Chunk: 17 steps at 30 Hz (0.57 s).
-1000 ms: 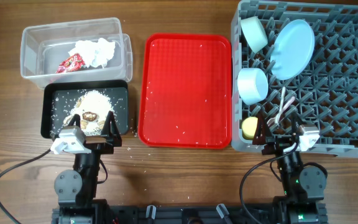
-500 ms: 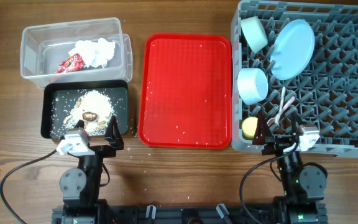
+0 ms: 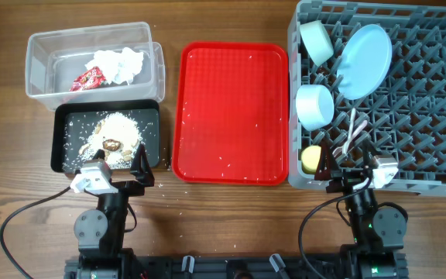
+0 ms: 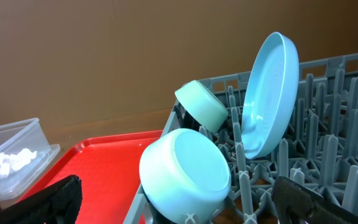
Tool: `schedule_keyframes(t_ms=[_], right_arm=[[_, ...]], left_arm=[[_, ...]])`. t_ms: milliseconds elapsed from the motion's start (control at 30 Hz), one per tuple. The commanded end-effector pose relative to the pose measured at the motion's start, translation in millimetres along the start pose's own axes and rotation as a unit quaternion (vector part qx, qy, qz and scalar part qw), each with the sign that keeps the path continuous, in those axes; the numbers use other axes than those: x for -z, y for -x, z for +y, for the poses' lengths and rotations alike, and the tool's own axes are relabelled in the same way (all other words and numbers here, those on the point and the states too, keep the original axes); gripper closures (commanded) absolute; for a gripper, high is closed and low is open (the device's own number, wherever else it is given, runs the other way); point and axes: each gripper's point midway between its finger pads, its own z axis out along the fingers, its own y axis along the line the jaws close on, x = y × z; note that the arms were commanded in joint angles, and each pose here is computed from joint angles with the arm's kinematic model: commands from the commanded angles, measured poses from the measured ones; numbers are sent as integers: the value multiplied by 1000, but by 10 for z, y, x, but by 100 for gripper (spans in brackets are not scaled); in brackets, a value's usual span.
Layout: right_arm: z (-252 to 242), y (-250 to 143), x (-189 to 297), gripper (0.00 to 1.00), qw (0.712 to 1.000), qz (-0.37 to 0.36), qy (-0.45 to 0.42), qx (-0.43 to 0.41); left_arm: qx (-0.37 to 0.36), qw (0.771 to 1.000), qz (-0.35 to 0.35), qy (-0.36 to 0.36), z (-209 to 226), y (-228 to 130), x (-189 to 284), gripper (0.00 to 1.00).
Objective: Sort waste into correct bins and load items into the dishwasher rack
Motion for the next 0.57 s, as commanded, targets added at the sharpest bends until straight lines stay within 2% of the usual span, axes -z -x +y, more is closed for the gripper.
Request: schedule_keyframes(t_ms=[0,533], right_arm=[[23,19,5,0,1000,-4,7,9],[13,-1,-1,0,1000,0,5,8]], left_arm=[[-12,1000,-1,1,5,-14,0,0],[-12,1000,-1,1,5,-14,0,0]])
